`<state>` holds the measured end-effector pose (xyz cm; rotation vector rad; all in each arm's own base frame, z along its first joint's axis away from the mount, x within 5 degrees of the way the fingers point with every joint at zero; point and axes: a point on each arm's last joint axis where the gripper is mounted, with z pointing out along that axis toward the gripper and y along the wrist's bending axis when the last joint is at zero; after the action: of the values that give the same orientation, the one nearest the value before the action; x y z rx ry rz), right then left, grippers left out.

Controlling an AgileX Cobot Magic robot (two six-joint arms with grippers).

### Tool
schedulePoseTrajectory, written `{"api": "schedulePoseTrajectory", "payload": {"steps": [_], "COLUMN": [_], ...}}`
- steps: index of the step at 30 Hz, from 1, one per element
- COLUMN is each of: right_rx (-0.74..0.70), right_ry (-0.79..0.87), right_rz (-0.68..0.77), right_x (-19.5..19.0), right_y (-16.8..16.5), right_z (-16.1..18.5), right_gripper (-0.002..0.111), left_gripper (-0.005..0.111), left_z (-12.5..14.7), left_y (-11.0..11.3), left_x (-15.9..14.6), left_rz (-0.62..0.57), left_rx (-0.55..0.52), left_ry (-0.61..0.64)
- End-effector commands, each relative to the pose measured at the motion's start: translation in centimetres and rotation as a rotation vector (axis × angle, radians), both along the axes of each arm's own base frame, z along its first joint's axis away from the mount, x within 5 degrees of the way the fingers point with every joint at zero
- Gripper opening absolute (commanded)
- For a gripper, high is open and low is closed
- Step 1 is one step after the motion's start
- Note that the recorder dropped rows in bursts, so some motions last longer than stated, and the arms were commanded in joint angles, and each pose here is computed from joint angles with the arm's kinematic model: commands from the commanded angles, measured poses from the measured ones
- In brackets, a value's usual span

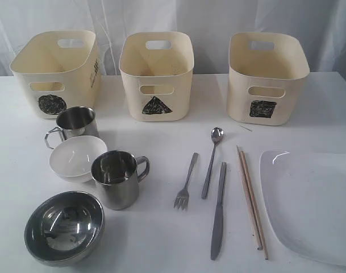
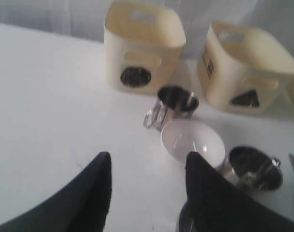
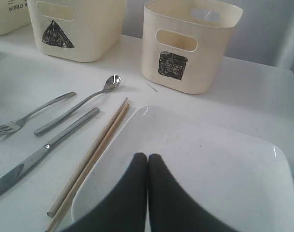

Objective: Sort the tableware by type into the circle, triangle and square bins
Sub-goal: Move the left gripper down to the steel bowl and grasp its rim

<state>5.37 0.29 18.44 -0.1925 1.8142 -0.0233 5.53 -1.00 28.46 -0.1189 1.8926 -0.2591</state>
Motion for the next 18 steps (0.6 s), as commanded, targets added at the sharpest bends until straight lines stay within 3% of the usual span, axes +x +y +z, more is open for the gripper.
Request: {"api": "schedulePoseTrajectory", "payload": {"steps": [1,5,11,18], "right_rx": [0.002,0.002,0.002,0.002], "right_ry": [-0.001,-0.001,-0.001,-0.001], "right_rz": [-0.005,-0.005,-0.005,-0.005], "right_x": [0.0,0.0,0.0,0.0], "right_y": [0.0,0.0,0.0,0.0], "right_z": [-0.2,-0.2,-0.2,-0.2], "right_gripper": [0.0,0.0,0.0,0.0], "left_gripper": [0.057,0.057,0.057,0.057], "left_z": [0.9,0.7,-2.8,-5.4], "left_y": [-0.8,-1.5,-1.8,-2.9], "left_x": [2.7,6.8,11.8,14.8], "left_rz": [-0.12,-0.238,-0.304,-0.406], "left_rx": [0.068,0.133,0.16,0.087], "left_ry": [0.221,0.409,0.663,0.692]}}
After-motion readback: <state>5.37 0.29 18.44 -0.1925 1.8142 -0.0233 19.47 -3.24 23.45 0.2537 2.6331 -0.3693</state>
